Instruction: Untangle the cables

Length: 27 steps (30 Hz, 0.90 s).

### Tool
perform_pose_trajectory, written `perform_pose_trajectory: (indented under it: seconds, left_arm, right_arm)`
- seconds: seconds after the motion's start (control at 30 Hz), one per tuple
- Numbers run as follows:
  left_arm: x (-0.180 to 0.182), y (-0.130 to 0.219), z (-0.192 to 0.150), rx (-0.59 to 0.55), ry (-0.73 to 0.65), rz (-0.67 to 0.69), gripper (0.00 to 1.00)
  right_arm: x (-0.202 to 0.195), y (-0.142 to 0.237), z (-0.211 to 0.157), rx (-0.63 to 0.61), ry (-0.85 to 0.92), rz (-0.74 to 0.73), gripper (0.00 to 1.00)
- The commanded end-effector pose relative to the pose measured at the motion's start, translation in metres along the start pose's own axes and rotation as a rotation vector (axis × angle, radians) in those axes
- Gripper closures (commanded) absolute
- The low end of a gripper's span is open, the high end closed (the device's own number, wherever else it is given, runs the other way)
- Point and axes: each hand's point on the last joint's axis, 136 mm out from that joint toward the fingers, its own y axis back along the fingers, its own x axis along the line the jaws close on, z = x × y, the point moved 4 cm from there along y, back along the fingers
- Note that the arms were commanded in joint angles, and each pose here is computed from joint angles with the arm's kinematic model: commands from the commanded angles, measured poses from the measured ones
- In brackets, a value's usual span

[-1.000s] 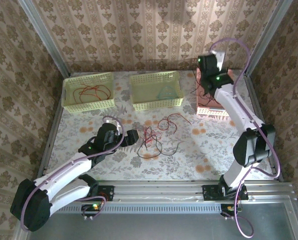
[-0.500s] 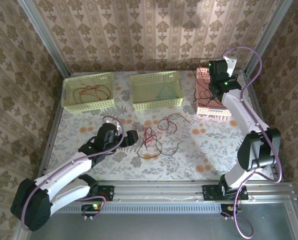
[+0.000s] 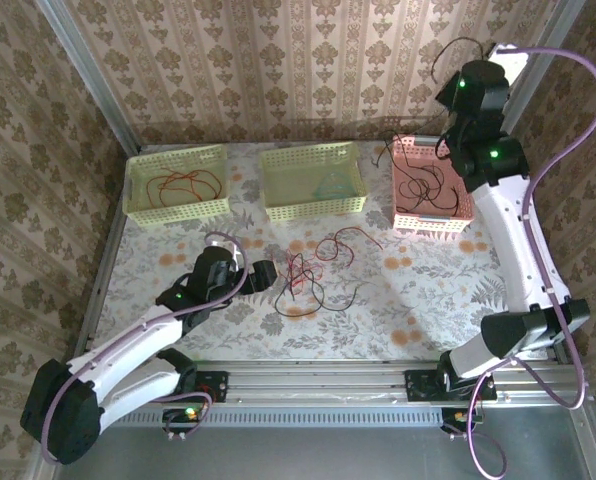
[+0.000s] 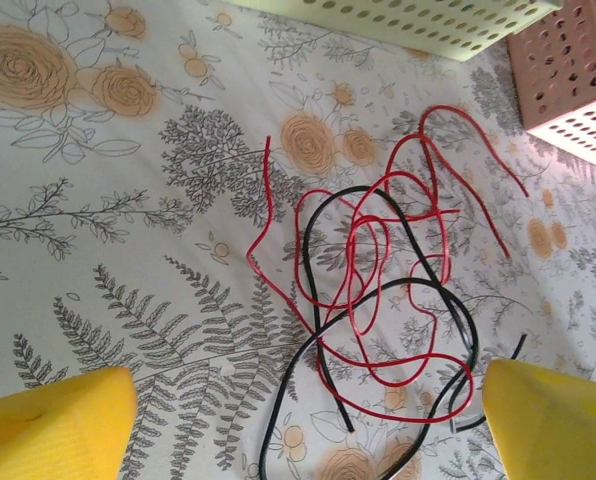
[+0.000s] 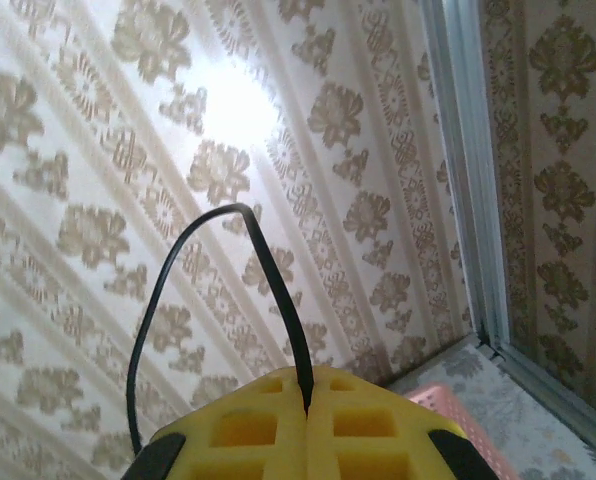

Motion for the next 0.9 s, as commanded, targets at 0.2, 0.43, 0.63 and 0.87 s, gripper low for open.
perform_pose_trajectory:
  seconds: [0.2, 0.43, 0.63, 0.87]
  left_arm:
    - [-0.002, 0.013, 0.004, -0.013, 0.008, -0.006, 0.09]
    - [-0.003, 0.009, 0.004, -0.012, 0.02, -0.014, 0.09]
    - [-0.004, 0.004, 0.003, 0.005, 0.028, -0.02, 0.1]
    - [-0.004, 0.004, 0.005, 0.005, 0.017, -0.012, 0.09]
  right_arm:
    - [-0.053, -0.052, -0.031, 0.115, -0.055, -0.216, 1.0]
    - [-0.072, -0.075, -0.061, 0.191, 0.036, -0.285, 1.0]
    - [-0.093, -0.078, -0.128, 0.303, 0.114, -0.288, 1.0]
    - [-0.101, -0.083, -0.188, 0.425, 0.259, -0.292, 1.0]
